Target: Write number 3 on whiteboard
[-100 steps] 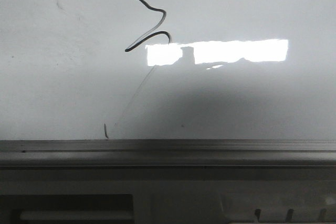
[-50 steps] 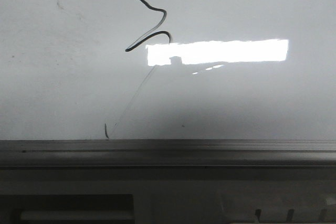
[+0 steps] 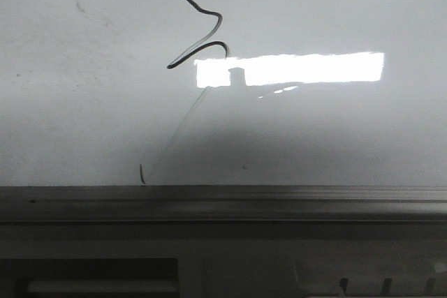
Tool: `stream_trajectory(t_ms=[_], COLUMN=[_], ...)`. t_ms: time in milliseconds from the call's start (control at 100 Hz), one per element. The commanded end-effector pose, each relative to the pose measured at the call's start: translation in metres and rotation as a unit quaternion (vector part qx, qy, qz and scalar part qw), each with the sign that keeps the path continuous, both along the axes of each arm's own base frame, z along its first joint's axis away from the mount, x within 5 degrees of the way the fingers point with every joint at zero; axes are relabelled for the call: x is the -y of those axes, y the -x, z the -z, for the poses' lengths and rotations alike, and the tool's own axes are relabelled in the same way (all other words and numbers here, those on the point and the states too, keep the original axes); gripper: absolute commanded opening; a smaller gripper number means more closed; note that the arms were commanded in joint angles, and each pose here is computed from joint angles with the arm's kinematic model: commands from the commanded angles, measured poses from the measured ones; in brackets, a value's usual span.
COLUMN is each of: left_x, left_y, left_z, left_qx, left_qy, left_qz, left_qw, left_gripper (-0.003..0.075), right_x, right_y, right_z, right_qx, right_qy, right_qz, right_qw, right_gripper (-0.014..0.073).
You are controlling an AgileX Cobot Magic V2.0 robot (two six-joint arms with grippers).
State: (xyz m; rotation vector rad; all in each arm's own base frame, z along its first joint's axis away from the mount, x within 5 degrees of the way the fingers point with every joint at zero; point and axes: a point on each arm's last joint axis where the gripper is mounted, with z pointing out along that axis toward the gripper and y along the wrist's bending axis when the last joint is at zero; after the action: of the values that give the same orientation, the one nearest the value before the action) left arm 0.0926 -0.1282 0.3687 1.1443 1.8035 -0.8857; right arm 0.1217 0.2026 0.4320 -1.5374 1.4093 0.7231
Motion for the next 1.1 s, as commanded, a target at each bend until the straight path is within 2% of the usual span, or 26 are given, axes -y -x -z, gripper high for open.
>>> stream_trajectory(t_ms=[0,80,130,170,220,290,320,340,570,899,969,1089], left_x=[-0.002,-0.005,-0.006,-0.006,-0.005,-0.001,0.0,0.002,0.014,0.024,0.024,0.024], left_y=[-0.016,-0.026,-0.033,-0.037,-0.044,-0.053,-0.057,-0.06,-0.089,-0.108,-0.11,-0.111], left_z=[-0.009,0.002,0.01,0.018,0.026,0.036,0.038,0.04,0.062,0.088,0.089,0.09], left_qx=[-0.013,-0.024,-0.032,-0.04,-0.043,-0.054,-0.059,-0.063,-0.074,-0.088,-0.082,-0.078], left_qy=[0.063,0.071,0.076,0.08,0.086,0.088,0.089,0.089,0.076,0.035,0.031,0.031], left_qz=[-0.102,-0.166,-0.197,-0.214,-0.235,-0.254,-0.261,-0.265,-0.309,-0.325,-0.325,-0.329], left_qw=[0.993,0.983,0.977,0.973,0.967,0.962,0.959,0.958,0.945,0.941,0.941,0.941], left_gripper=[-0.0021,-0.0021,-0.0021,-0.0021,-0.0021,-0.0021,-0.0021,-0.0021,-0.0021,-0.0015,0.0027,0.0182], right_x=[0.017,0.031,0.04,0.047,0.053,0.061,0.063,0.064,0.065,0.064,0.064,0.064], right_y=[-0.001,-0.008,-0.011,-0.013,-0.014,-0.015,-0.015,-0.015,-0.016,-0.017,-0.017,-0.017], right_z=[-0.023,-0.026,-0.027,-0.029,-0.03,-0.031,-0.03,-0.03,-0.018,-0.01,-0.01,-0.01], right_qx=[0.005,-0.016,-0.031,-0.039,-0.045,-0.05,-0.051,-0.051,-0.077,-0.097,-0.097,-0.097], right_qy=[-0.049,-0.051,-0.057,-0.062,-0.061,-0.06,-0.059,-0.058,-0.046,-0.038,-0.038,-0.038], right_qz=[0.049,0.101,0.13,0.148,0.163,0.177,0.182,0.183,0.19,0.193,0.193,0.193], right_qw=[0.998,0.993,0.989,0.986,0.984,0.981,0.98,0.98,0.978,0.976,0.976,0.976], right_gripper=[0.0574,0.0564,0.0521,0.0454,0.0335,0.0102,-0.0025,-0.0066,-0.005,-0.005,-0.005,-0.005])
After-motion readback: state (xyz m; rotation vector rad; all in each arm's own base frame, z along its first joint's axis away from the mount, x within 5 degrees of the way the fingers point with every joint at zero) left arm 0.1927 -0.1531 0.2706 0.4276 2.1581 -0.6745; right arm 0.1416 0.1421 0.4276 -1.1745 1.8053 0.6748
